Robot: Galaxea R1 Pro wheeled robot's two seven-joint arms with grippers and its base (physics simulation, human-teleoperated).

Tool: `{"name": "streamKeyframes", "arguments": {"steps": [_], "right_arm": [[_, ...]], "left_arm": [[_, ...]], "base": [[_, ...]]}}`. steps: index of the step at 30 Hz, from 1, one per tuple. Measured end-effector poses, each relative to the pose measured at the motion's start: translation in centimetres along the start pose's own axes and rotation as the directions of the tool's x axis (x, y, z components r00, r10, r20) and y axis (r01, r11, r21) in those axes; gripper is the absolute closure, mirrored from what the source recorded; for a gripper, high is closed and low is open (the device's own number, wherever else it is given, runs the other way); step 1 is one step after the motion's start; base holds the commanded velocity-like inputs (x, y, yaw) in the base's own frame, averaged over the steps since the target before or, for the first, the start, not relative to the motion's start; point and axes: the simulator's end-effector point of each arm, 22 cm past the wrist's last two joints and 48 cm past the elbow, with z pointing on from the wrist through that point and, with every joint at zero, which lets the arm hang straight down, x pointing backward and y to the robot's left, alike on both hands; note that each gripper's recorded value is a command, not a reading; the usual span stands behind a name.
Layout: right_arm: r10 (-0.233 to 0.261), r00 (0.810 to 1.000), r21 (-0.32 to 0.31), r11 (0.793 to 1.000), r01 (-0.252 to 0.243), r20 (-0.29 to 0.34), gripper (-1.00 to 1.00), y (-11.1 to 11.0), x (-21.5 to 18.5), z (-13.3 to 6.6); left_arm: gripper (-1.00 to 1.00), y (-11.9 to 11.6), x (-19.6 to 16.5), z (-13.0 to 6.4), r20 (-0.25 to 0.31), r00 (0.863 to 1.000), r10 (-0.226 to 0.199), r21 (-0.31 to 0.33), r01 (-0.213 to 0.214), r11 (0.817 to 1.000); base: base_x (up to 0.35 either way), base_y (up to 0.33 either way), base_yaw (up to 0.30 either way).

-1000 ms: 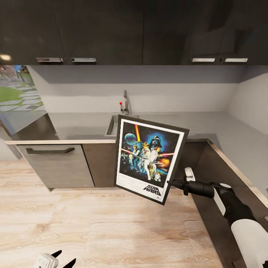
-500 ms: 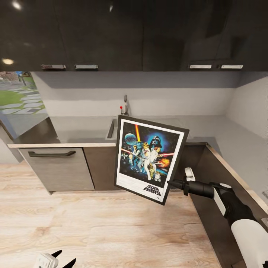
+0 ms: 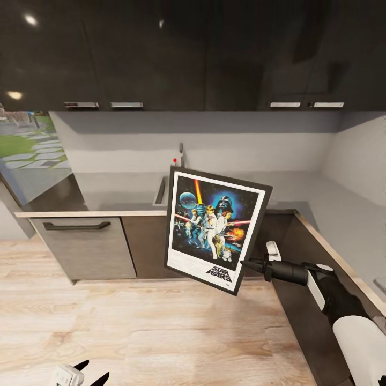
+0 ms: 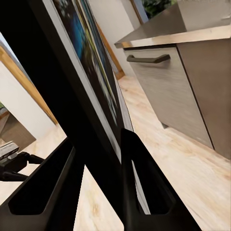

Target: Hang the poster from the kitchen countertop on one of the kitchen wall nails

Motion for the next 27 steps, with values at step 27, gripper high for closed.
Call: {"name": "streamKeyframes", "arguments": {"steps": [27], "right_arm": [[-0.009, 1.0, 0.0, 1.0, 0.009, 0.009, 1.0, 2.3, -2.0, -0.7]], "left_arm": [[-1.0, -1.2, -1.5, -2.0, 0.014, 1.0, 0.007, 0.001, -0.007, 1.0]], "base": [[0.0, 0.0, 0.0]]}}
